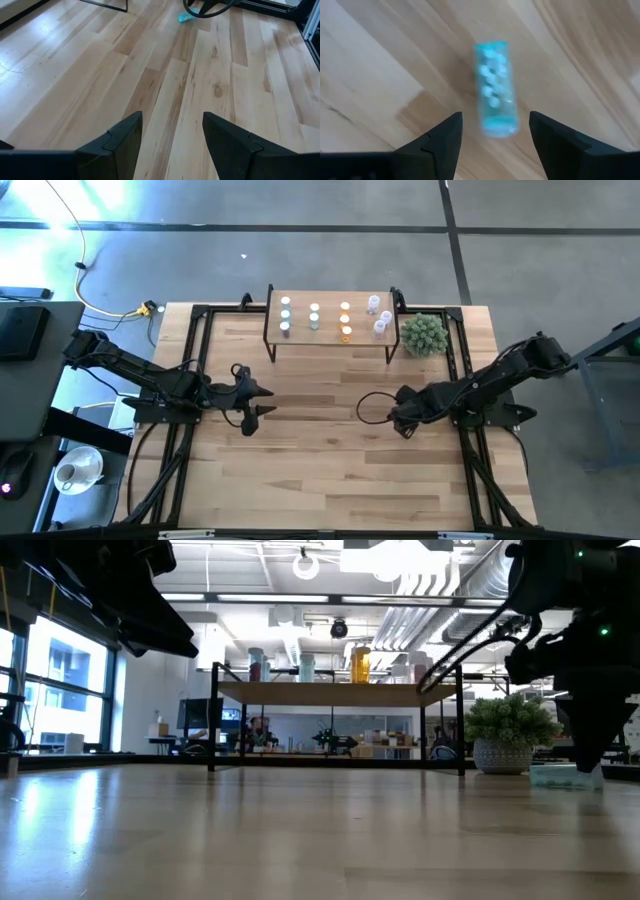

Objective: Pick and place medicine bottles onto shelf by color
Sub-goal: Put the light blue pill bottle on the shelf aligned with the other light blue pill bottles

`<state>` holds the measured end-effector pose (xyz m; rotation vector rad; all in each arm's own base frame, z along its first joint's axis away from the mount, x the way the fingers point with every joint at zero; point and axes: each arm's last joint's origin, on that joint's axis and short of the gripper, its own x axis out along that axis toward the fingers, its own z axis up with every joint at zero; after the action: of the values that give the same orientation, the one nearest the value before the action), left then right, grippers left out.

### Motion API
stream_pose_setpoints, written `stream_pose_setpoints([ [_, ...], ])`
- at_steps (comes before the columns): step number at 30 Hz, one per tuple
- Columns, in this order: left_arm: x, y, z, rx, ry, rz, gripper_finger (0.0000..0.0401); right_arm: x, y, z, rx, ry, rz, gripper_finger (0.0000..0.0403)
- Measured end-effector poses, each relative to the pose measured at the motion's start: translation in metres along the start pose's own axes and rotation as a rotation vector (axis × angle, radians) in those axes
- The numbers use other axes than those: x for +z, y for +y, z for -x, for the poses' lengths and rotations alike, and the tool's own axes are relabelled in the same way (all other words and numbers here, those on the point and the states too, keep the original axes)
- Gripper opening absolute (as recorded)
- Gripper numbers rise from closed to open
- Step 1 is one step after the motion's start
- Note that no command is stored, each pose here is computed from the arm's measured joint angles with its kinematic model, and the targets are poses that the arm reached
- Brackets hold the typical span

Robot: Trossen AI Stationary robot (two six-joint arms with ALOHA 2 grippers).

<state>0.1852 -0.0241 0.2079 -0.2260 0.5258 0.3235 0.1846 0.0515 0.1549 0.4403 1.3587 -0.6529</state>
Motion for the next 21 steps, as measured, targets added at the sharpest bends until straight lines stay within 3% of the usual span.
stream_pose_setpoints([
  [5,0.000,0.000,0.000,0.000,0.000,0.000,0.0200,0.003,0.004,0.000,0.037,-0.036,0.034,0.0223],
  [11,0.000,0.000,0.000,0.000,0.000,0.000,0.0200,0.009,-0.004,-0.002,-0.013,-0.046,0.004,0.0223],
  [21,0.000,0.000,0.000,0.000,0.000,0.000,0.0200,0.012,0.001,-0.016,-0.024,0.026,0.020,0.0223],
])
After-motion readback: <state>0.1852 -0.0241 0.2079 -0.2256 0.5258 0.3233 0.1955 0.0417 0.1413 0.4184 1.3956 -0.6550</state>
